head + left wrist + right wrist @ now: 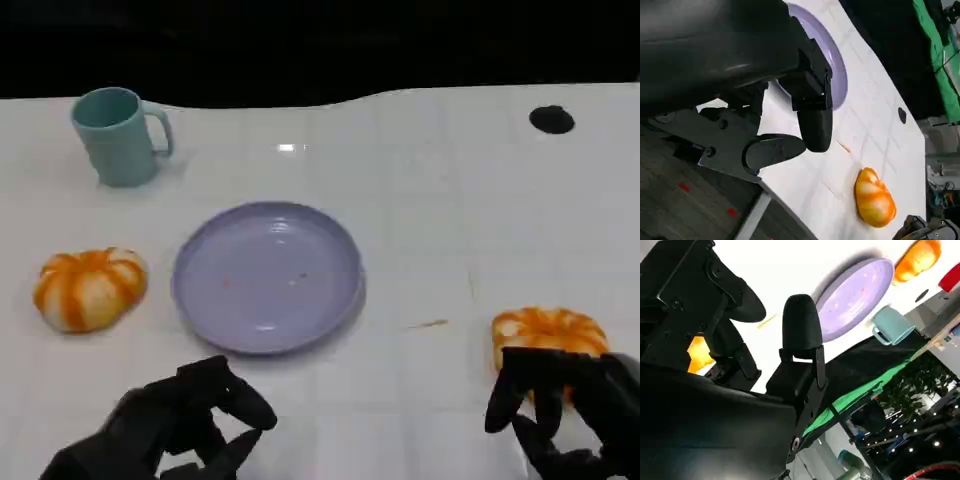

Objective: Grasp the bread from the table and place it into the plate.

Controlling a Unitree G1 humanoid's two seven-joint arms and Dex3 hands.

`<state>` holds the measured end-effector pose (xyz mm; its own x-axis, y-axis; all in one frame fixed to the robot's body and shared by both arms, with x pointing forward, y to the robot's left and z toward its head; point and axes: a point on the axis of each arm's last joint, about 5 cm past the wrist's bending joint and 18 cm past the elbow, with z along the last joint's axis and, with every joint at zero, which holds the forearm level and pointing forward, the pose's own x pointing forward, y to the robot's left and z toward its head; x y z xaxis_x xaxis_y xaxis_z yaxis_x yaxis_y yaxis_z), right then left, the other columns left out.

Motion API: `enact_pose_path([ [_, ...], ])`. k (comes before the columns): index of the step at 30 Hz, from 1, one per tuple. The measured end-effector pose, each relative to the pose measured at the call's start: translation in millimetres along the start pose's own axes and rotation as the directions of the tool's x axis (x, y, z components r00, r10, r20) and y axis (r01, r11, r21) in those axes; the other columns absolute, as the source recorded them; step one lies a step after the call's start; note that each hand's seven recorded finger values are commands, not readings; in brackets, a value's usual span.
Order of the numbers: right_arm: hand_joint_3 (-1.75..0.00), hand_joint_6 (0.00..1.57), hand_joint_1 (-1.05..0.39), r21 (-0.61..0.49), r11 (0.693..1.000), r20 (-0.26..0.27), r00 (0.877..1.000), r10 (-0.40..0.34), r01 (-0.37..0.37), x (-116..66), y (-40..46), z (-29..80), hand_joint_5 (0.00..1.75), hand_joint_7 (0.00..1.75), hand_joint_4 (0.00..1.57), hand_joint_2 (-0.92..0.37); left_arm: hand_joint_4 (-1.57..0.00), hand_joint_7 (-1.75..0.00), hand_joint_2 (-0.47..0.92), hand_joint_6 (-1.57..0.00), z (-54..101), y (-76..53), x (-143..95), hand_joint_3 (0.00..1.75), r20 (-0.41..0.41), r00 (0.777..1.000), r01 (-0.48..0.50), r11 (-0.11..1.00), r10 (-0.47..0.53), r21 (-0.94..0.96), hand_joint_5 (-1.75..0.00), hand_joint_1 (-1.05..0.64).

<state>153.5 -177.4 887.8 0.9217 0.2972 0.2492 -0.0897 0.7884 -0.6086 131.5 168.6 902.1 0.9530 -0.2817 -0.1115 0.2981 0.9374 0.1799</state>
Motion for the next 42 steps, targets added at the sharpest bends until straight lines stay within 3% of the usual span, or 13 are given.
enact_pose_path([
  [27,-1.49,0.92,0.04,-0.004,1.000,0.003,1.000,-0.001,0.001,0.5,-0.3,0.9,1.75,1.27,0.93,-0.16,-0.62,-1.26,0.80,-0.64,0.1,0.0,0.4,0.65,-0.002,1.000,0.000,1.000,0.000,0.005,-1.75,-0.22],
  [33,-1.42,0.91,0.03,-0.006,1.000,0.006,1.000,-0.002,0.002,1.6,-1.7,2.8,1.74,1.12,0.86,-0.19,-0.62,-1.26,0.80,-0.64,0.1,0.0,0.4,0.65,-0.003,1.000,0.001,1.000,-0.001,0.003,-1.75,-0.22],
  [36,-1.28,0.91,0.00,-0.011,1.000,0.006,1.000,-0.003,0.003,2.9,-3.7,5.3,1.62,0.98,0.84,-0.22,-0.62,-1.26,0.80,-0.64,0.1,0.0,0.4,0.65,-0.004,1.000,0.001,1.000,-0.001,0.002,-1.75,-0.22],
  [38,-1.17,0.90,-0.07,-0.023,1.000,0.014,1.000,-0.009,0.009,4.0,-5.5,7.7,1.43,0.86,0.83,-0.24,-0.62,-1.27,0.80,-0.64,0.0,0.0,0.4,0.66,-0.003,1.000,0.001,1.000,-0.001,0.002,-1.75,-0.22],
  [42,-1.01,0.89,-0.18,-0.096,0.995,0.013,1.000,-0.012,0.013,6.0,-9.6,11.9,1.22,0.70,0.80,-0.28,-0.63,-1.27,0.80,-0.64,0.0,-0.1,0.4,0.66,-0.003,1.000,0.001,1.000,-0.001,0.001,-1.75,-0.23],
])
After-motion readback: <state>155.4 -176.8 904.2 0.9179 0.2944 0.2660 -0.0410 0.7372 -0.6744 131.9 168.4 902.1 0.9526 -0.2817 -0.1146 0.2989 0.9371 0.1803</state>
